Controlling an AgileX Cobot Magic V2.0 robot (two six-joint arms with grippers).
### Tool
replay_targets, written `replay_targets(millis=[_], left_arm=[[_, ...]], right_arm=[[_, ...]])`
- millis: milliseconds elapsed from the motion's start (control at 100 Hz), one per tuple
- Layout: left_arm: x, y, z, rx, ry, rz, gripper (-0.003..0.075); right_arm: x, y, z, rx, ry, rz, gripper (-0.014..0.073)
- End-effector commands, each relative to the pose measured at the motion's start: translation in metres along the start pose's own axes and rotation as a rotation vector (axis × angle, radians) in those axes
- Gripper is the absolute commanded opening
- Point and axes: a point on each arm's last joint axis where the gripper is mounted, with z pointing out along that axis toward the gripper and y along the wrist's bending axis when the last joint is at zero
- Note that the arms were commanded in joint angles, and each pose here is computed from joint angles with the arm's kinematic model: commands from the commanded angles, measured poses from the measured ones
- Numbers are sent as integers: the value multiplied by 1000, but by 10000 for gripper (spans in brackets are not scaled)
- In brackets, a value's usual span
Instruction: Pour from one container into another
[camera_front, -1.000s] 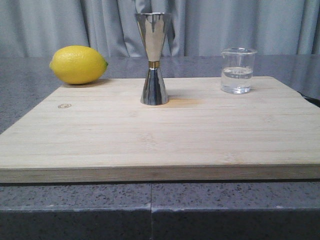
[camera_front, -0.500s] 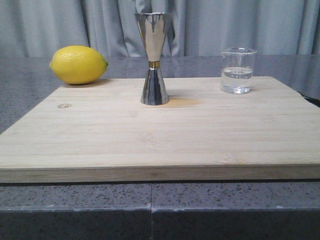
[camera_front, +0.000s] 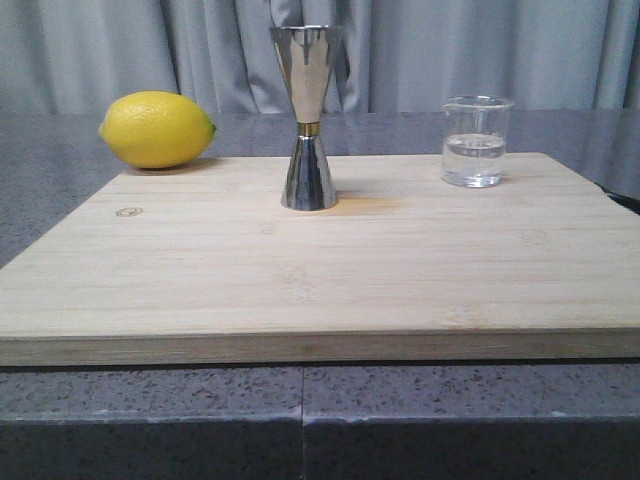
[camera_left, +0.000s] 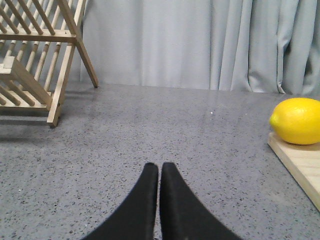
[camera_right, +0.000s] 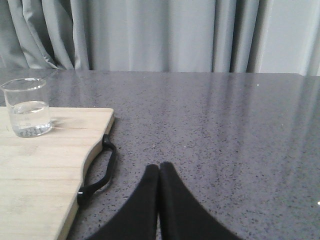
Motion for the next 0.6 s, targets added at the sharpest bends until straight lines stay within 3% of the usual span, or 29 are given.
replay_targets(millis=[0,590], left_arm=[[1,0,-1,3,-68,-9,-19],[1,0,-1,3,-68,-11,-19]], right_arm=[[-5,-1,-2,10,-84,-11,-57],[-9,-1,-2,12,-132,-11,-57]])
